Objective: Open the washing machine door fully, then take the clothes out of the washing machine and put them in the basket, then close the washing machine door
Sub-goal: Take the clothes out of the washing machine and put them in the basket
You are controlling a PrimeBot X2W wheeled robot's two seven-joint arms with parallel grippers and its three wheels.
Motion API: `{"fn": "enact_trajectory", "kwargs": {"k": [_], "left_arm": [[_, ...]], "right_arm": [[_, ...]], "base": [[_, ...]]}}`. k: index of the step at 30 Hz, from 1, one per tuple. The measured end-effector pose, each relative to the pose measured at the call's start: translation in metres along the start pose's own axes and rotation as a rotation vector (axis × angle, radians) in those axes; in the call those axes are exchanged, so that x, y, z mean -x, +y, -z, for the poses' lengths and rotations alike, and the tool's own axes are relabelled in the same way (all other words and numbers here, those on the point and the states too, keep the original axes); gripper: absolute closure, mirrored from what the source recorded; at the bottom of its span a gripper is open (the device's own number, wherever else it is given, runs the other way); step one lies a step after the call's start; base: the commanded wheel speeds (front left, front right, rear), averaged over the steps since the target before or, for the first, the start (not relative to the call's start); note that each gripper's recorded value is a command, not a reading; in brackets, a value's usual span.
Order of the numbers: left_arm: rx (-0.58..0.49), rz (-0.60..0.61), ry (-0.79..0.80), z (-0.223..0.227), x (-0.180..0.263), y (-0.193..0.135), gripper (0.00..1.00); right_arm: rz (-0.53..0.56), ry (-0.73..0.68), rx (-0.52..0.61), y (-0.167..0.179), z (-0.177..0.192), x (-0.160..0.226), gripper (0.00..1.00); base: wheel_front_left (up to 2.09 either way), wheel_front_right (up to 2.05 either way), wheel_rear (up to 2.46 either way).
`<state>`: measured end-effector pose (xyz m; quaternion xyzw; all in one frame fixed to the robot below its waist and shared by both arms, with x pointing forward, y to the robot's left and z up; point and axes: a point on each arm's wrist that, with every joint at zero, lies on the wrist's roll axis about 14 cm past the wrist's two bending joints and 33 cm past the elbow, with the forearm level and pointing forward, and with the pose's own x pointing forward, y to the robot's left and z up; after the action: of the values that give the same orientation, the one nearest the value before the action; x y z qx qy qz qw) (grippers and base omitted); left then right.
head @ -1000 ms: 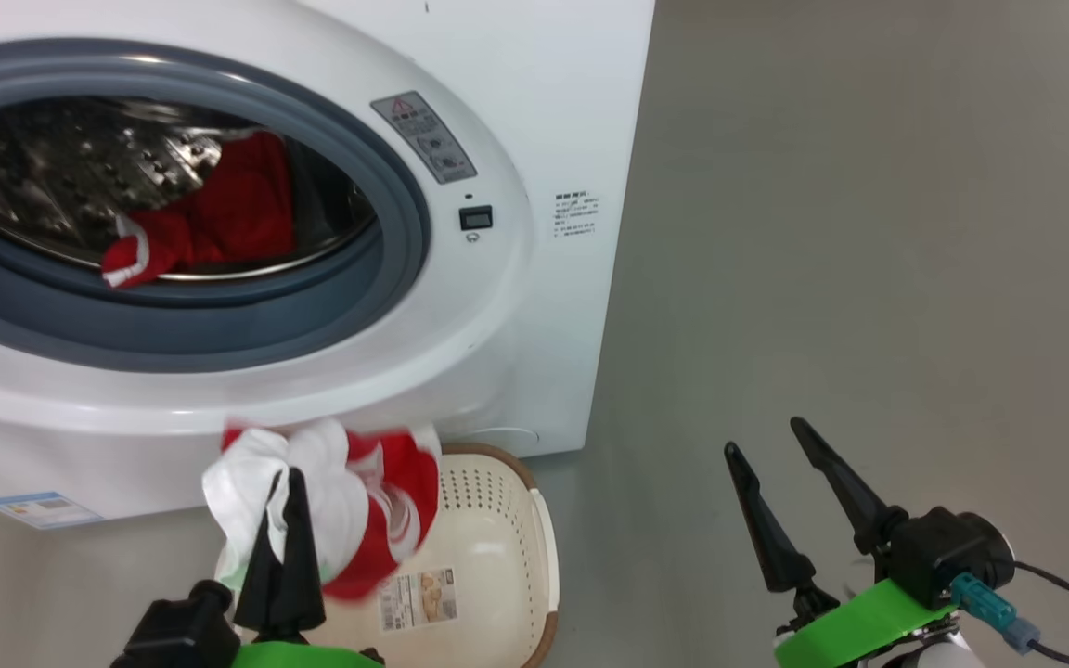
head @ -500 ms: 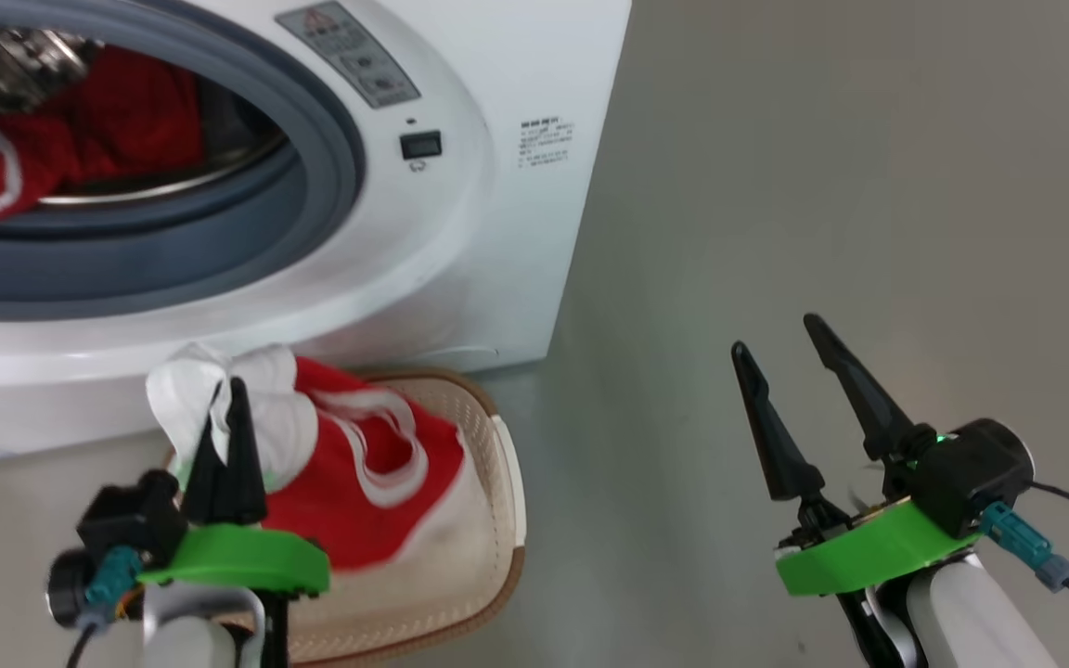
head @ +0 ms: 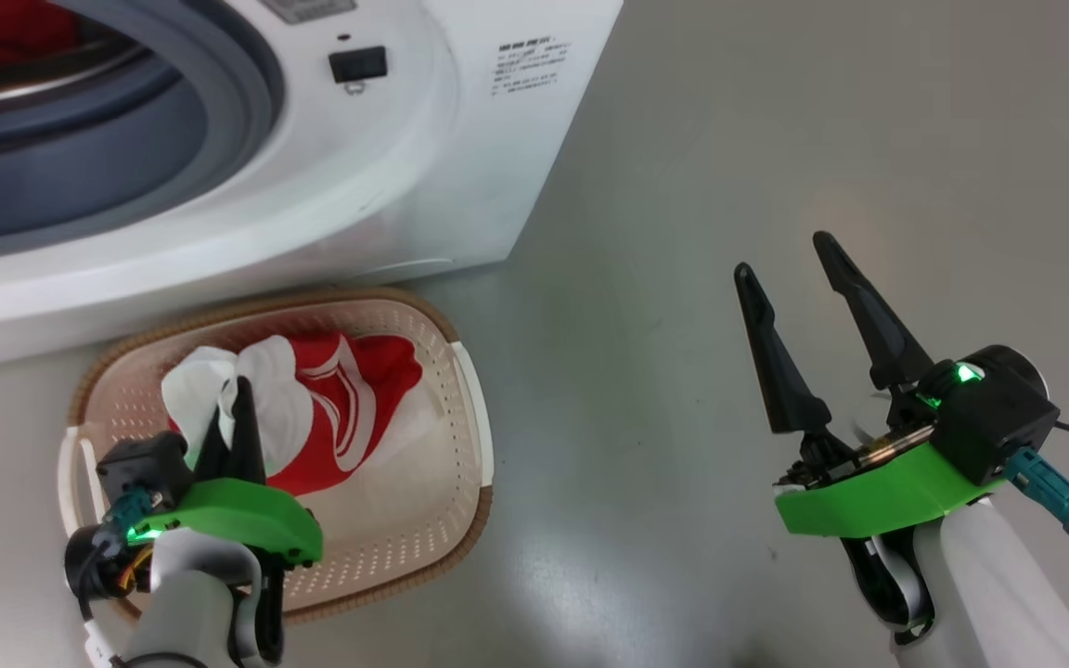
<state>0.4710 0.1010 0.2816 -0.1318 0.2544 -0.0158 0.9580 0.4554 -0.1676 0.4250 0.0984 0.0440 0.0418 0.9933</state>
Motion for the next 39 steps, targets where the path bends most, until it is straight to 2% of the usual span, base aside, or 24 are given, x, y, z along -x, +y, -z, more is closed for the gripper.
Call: {"fn": "enact_trajectory", "kwargs": {"k": [9,17,18,19,20,21,22,33,39], "left_arm": [[0.030,-0.035,0.217,0.069,-0.003,0.009,1.00],[0.051,-0.045,0.293,0.087,-0.005,0.010,1.00],[0.049,-0.042,0.296,0.088,-0.004,0.009,0.92],[0.053,-0.042,0.301,0.089,-0.003,0.009,0.72],[0.064,-0.043,0.310,0.091,-0.001,0.009,0.56],[0.067,-0.044,0.313,0.091,0.000,0.010,0.15],[0.069,-0.040,0.313,0.090,0.002,0.009,0.00],[0.117,-0.054,0.233,0.060,0.021,0.011,0.00],[0.117,-0.014,0.121,0.027,0.040,0.003,0.00]], "right_arm": [[0.017,0.038,0.005,-0.009,0.018,-0.008,0.00],[0.012,0.034,0.009,-0.009,0.018,-0.012,0.00],[0.012,0.033,0.009,-0.009,0.018,-0.012,0.00],[0.012,0.031,0.009,-0.008,0.017,-0.012,0.00],[0.011,0.029,0.009,-0.008,0.016,-0.012,0.00],[0.009,0.027,0.009,-0.007,0.015,-0.012,0.00],[0.007,0.023,0.009,-0.007,0.013,-0.012,0.00],[-0.037,-0.011,0.006,0.012,-0.005,-0.004,0.00],[-0.042,-0.009,-0.002,0.018,-0.010,0.012,0.00]], "base": [[0.00,0.00,0.00],[0.00,0.00,0.00],[0.00,0.00,0.00],[0.00,0.00,0.00],[0.00,0.00,0.00],[0.00,0.00,0.00],[0.00,0.00,0.00],[0.00,0.00,0.00],[0.00,0.00,0.00]]}}
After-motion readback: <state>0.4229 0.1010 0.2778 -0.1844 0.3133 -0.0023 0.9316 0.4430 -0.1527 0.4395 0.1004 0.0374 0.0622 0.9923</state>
